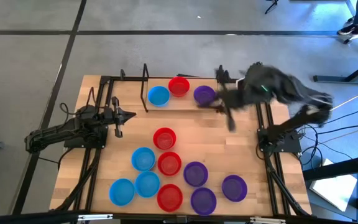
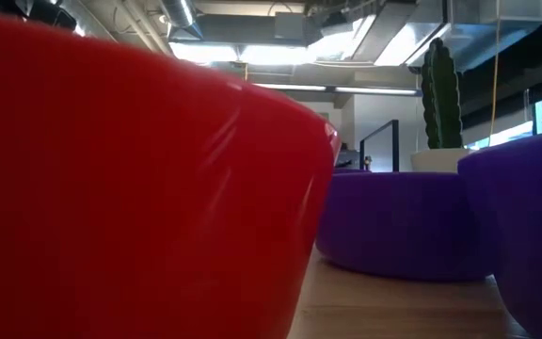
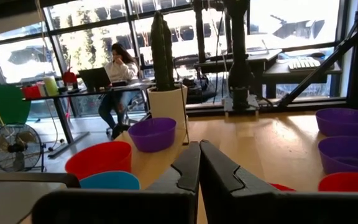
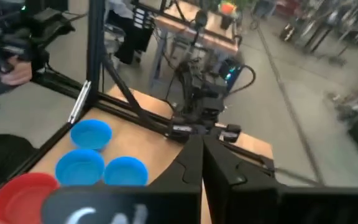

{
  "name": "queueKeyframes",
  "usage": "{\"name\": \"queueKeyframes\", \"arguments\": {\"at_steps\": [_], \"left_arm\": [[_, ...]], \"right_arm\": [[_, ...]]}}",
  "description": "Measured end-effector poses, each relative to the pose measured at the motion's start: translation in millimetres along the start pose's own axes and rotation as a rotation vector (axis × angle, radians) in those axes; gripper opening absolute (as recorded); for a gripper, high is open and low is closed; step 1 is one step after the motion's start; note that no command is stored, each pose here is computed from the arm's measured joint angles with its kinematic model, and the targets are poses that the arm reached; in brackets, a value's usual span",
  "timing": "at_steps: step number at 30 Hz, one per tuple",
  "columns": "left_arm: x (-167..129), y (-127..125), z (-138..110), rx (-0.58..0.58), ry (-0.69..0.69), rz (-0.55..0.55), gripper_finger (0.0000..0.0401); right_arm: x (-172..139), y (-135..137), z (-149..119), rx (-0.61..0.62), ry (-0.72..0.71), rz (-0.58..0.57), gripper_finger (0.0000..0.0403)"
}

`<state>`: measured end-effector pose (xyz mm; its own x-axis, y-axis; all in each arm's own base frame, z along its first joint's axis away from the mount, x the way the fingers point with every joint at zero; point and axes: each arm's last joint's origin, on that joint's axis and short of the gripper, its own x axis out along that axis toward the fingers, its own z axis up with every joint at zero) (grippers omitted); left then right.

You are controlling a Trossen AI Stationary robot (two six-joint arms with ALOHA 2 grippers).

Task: Pick & Place Mini bowls
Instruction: Stack the purple bowl on top of the purple bowl on the shelf

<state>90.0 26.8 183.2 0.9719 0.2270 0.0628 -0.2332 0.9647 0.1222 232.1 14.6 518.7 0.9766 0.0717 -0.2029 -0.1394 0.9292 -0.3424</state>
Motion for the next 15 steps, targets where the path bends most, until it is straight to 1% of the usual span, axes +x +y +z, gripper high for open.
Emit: {"name": "queueKeyframes", "arguments": {"at_steps": [3,7,12,15], "left_arm": [[0,0,-1,-0.001,0.009,-0.001,0.0004],[0,0,-1,0.000,0.010,-0.001,0.0009],[0,0,-1,-0.001,0.006,-0.001,0.0010],[0,0,-1,-0.001,0.007,-0.001,0.0007]], "right_arm": [[-21,24,-25,0.012,-0.028,-0.022,0.0004],[-39,51,-79,0.025,-0.114,-0.005,0.0002],[-41,78,-150,0.096,-0.238,-0.012,0.0004],[-39,90,-185,0.121,-0.283,-0.024,0.0004]]}}
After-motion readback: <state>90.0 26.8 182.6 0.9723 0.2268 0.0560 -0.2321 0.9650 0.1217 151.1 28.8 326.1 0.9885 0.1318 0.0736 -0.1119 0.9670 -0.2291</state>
